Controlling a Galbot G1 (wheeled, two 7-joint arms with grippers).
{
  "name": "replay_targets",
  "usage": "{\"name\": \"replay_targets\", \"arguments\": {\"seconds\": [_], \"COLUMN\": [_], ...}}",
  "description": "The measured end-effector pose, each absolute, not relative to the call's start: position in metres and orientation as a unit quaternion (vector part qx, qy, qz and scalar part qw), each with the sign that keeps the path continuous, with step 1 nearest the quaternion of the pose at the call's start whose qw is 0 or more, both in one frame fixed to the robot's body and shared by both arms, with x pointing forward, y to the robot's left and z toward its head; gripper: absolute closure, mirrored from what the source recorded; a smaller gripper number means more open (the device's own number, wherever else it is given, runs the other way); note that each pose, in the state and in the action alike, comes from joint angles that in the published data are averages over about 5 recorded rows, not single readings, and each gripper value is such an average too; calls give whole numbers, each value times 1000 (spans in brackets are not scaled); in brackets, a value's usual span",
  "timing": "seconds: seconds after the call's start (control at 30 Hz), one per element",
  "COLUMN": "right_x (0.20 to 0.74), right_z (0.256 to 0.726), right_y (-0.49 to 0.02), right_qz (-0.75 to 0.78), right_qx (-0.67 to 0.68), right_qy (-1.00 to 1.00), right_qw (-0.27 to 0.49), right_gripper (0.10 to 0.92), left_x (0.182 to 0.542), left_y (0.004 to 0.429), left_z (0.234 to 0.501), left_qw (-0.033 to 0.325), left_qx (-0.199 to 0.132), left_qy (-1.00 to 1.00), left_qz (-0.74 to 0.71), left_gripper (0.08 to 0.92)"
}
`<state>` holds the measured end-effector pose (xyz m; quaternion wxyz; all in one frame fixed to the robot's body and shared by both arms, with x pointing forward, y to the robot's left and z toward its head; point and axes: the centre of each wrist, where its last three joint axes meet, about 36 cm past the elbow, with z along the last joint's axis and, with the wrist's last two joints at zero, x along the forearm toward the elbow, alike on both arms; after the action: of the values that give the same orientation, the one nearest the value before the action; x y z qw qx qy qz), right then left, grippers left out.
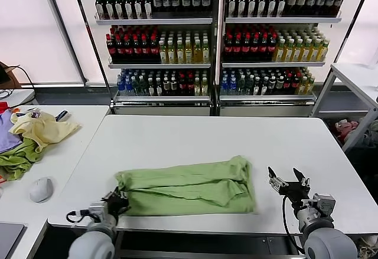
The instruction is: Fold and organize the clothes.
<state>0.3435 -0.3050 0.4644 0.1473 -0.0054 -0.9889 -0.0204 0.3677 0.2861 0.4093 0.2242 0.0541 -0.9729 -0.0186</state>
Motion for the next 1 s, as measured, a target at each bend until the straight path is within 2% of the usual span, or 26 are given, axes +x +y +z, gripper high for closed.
{"name": "replay_targets", "arguments": {"seconds": [0.2,0.33,0.5,0.63,1.0], "right_x": [343,342,342,340,340], "right_z": [467,468,471,473,475], "right_y": [-305,-305,-304,-305,-306], "right_qz": [-19,-18,-16,-14,-13], "right_qx": [-5,-6,-5,-6,-7], "right_qy": [-989,-990,-990,-991,-991], "right_qw": [144,142,137,136,132], "right_gripper": [200,200,200,200,200], "left_x": [380,381,375,372,384], "left_y": [328,331,311,289,217], "left_z": [452,481,510,520,503], "left_qw": [185,158,133,128,166], "left_qx": [82,71,22,-27,-130], "left_qy": [-979,-985,-987,-979,-939], "left_qz": [-9,24,92,155,273], "left_gripper": [869,869,869,869,869]}}
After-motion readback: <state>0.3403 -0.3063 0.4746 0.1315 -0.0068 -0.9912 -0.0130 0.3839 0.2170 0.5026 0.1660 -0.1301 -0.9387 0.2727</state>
